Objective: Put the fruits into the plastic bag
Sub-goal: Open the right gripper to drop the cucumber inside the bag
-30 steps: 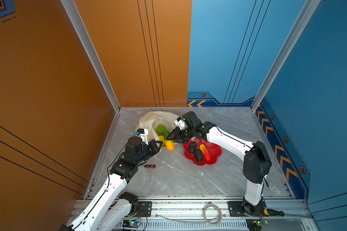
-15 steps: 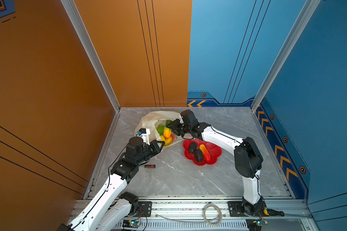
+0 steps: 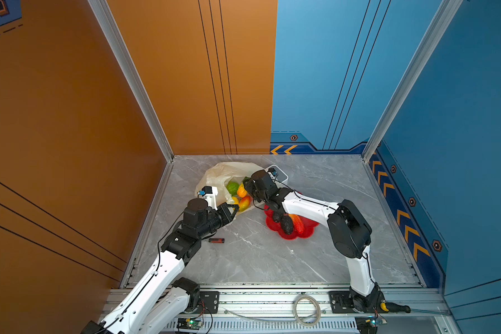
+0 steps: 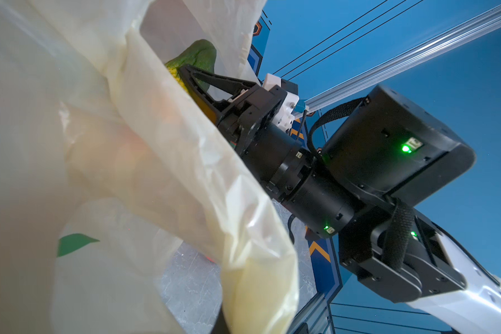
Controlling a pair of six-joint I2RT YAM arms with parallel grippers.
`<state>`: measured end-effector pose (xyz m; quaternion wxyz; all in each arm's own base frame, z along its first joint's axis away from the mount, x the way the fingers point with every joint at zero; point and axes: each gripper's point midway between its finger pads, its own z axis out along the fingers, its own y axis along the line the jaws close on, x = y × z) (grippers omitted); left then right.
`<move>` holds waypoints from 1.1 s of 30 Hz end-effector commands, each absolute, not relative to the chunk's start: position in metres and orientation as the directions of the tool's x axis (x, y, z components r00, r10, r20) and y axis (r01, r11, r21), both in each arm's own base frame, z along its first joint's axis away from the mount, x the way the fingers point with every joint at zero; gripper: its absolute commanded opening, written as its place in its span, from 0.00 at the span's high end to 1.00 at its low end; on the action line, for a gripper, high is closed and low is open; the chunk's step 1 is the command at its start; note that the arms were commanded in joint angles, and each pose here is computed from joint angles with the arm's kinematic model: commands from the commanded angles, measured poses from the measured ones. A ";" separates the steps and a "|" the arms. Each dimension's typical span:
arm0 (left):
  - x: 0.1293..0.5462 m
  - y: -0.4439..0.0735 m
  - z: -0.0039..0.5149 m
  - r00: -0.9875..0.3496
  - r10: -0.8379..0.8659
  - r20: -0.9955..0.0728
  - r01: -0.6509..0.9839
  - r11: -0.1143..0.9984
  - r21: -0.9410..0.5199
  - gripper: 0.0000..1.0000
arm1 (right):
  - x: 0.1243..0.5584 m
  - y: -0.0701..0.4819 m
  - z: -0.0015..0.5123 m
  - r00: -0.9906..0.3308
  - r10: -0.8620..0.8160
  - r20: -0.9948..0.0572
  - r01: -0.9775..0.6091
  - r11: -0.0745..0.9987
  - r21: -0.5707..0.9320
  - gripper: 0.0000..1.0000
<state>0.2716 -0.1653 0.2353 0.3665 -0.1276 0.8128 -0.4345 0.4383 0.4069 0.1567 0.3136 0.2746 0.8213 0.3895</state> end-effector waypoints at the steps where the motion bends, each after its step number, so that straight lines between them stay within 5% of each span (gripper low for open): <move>1: 0.270 -0.171 0.240 -0.703 -0.517 -0.488 0.139 0.573 -0.808 1.00 | 0.451 0.398 0.148 -0.556 0.749 -0.359 0.242 0.560 0.792 0.68; 9: 0.269 -0.170 0.238 -0.704 -0.516 -0.488 0.138 0.575 -0.806 1.00 | 0.451 0.408 0.139 -0.583 0.719 -0.378 0.227 0.591 0.774 0.57; 17: 0.269 -0.169 0.240 -0.699 -0.520 -0.490 0.138 0.574 -0.807 1.00 | 0.452 0.426 0.162 -0.639 0.651 -0.409 0.135 0.619 0.774 0.28; 33: 0.268 -0.160 0.243 -0.688 -0.527 -0.499 0.132 0.585 -0.800 1.00 | 0.404 0.424 0.243 -0.773 0.430 -0.467 -0.100 0.644 0.758 0.26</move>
